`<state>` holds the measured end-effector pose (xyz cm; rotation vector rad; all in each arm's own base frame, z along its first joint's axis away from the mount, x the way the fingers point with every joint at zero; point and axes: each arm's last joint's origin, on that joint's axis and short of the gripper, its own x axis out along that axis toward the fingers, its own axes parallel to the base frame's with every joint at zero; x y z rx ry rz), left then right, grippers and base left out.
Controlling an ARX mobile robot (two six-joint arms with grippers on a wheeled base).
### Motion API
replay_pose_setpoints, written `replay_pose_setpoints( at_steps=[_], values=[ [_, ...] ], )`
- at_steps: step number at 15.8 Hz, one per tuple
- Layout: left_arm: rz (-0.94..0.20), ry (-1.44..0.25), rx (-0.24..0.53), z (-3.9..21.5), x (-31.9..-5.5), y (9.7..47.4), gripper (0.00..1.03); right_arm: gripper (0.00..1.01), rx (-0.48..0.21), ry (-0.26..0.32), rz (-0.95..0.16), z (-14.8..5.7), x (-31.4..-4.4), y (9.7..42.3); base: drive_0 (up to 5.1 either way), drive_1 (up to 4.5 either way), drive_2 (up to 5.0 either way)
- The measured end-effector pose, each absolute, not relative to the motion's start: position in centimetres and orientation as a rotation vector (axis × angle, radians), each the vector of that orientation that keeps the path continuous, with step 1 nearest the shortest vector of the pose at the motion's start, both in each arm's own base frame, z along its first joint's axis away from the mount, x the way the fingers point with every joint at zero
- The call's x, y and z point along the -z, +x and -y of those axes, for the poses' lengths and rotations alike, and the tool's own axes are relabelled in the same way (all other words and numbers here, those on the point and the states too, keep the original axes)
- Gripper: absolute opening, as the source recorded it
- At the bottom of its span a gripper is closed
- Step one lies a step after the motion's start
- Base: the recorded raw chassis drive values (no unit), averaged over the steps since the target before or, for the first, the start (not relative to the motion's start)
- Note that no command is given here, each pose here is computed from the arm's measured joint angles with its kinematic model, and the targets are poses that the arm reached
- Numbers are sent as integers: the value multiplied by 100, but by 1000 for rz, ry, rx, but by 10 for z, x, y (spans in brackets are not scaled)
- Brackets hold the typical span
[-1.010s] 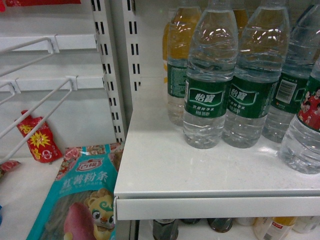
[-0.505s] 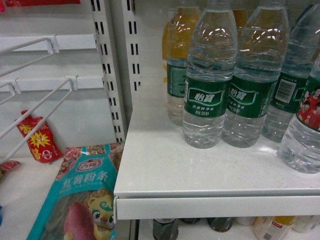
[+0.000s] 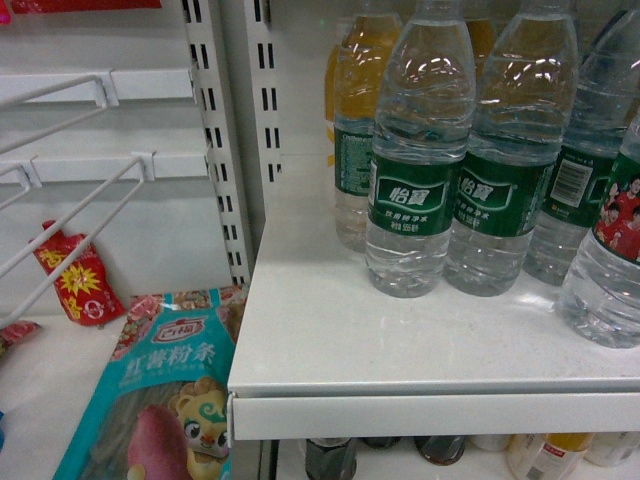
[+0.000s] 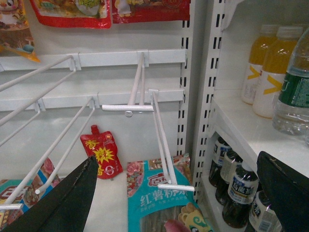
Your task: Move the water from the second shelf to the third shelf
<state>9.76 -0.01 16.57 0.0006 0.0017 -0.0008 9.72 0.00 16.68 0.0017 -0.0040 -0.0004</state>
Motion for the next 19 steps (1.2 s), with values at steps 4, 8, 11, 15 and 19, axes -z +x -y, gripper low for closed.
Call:
replay_pose_setpoints(
  at_steps=[4,8,11,15,19],
  values=[
    [-2,1,1,0,-166,98,98,99,0,2,4,0,-167,97,0,0,0],
    [-2,1,1,0,-166,98,98,98,0,2,4,0,-167,97,0,0,0],
    [-2,1,1,0,-166,98,98,98,0,2,4,0,-167,97,0,0,0],
    [1,1,1,0,-166,98,98,98,0,2,6,0,-167,97,0,0,0],
    [1,1,1,0,-166,98,98,98,1,2,6,0,-167,97,0,0,0]
  ],
)
